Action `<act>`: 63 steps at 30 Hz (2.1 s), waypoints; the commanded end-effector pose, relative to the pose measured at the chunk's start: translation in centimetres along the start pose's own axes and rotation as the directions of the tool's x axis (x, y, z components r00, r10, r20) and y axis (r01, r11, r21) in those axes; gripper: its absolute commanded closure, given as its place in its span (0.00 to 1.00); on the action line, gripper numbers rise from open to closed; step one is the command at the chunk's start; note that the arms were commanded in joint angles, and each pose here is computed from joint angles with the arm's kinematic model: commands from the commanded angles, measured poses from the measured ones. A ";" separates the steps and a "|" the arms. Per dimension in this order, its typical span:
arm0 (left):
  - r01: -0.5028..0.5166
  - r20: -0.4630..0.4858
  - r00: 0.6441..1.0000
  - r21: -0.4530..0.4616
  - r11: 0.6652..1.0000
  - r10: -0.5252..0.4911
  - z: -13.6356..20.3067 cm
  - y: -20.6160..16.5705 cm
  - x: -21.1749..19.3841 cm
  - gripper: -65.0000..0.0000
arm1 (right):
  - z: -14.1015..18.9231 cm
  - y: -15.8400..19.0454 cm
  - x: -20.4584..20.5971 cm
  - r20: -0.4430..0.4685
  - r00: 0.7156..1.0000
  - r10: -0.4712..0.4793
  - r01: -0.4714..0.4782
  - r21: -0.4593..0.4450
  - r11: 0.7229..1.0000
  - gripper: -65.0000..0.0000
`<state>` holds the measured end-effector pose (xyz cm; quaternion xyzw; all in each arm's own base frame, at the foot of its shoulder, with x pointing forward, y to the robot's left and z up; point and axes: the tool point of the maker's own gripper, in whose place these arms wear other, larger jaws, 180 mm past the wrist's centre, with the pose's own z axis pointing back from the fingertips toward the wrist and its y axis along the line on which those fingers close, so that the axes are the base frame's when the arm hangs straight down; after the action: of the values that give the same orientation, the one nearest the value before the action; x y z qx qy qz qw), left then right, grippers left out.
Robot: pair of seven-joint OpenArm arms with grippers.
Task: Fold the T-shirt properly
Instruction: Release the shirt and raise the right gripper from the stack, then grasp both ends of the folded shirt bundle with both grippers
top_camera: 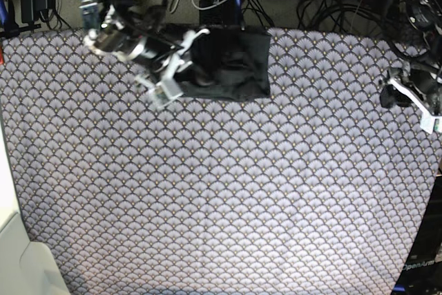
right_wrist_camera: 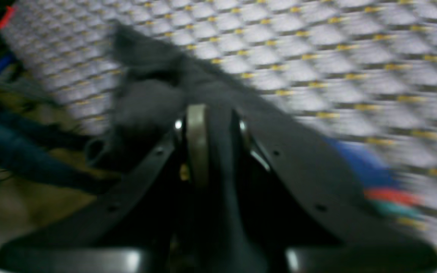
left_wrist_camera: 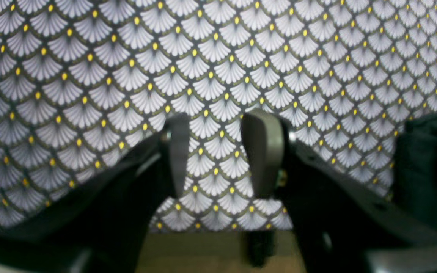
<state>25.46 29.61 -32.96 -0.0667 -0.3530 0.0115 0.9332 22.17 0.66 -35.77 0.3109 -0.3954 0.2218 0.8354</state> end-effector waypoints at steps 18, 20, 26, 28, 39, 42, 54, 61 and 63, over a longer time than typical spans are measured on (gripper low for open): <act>0.267 -0.110 0.948 -0.231 0.935 -0.298 -3.2 -6.1 -2.3 0.48 | -0.1 5.7 2.5 0.063 0.988 0.140 -0.149 0.169 0.974 0.86; 0.269 -0.106 0.948 -0.237 0.933 -0.300 -3.3 -6.3 -2.3 0.44 | 0.4 4.5 2.3 0.052 0.987 0.152 -0.158 0.139 0.978 0.86; 0.242 -0.111 0.954 -0.260 0.935 -0.278 -3.7 -7.3 -2.9 0.44 | 1.4 1.7 2.3 0.046 0.989 0.139 -0.142 0.061 0.988 0.86; 0.223 -0.146 0.951 -0.292 0.930 -0.274 -4.2 -8.5 -3.9 0.43 | 1.6 1.1 2.2 0.042 0.990 0.136 -0.137 0.043 0.990 0.86; 0.153 -0.151 0.953 -0.506 0.849 -0.262 -6.6 -16.7 -5.6 0.43 | 2.4 -0.5 1.9 0.015 0.988 0.157 -0.157 0.008 0.988 0.86; 0.123 -0.123 0.966 -0.556 0.822 -0.227 -6.2 -17.9 -5.1 0.43 | 2.6 -0.8 1.8 0.007 0.986 0.166 -0.166 0.005 0.986 0.86; -0.057 -0.153 0.986 -0.675 0.735 -0.064 -5.2 -21.2 -7.1 0.43 | 2.6 -0.8 1.7 0.003 0.986 0.168 -0.168 0.006 0.986 0.86; -0.157 -0.216 0.976 -0.698 0.699 0.004 -6.2 -23.0 -8.6 0.43 | 3.0 -1.3 1.3 -0.018 0.983 0.185 -0.185 0.001 0.983 0.86; -0.162 -0.217 0.976 -0.702 0.693 0.008 -6.2 -23.3 -8.6 0.43 | 3.0 -1.3 1.2 -0.019 0.983 0.184 -0.184 0.002 0.983 0.86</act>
<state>21.67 5.13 -41.09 -0.4361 -0.2127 -0.0865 0.8701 21.76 -2.45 -34.91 0.2613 -0.3954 0.3014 0.8274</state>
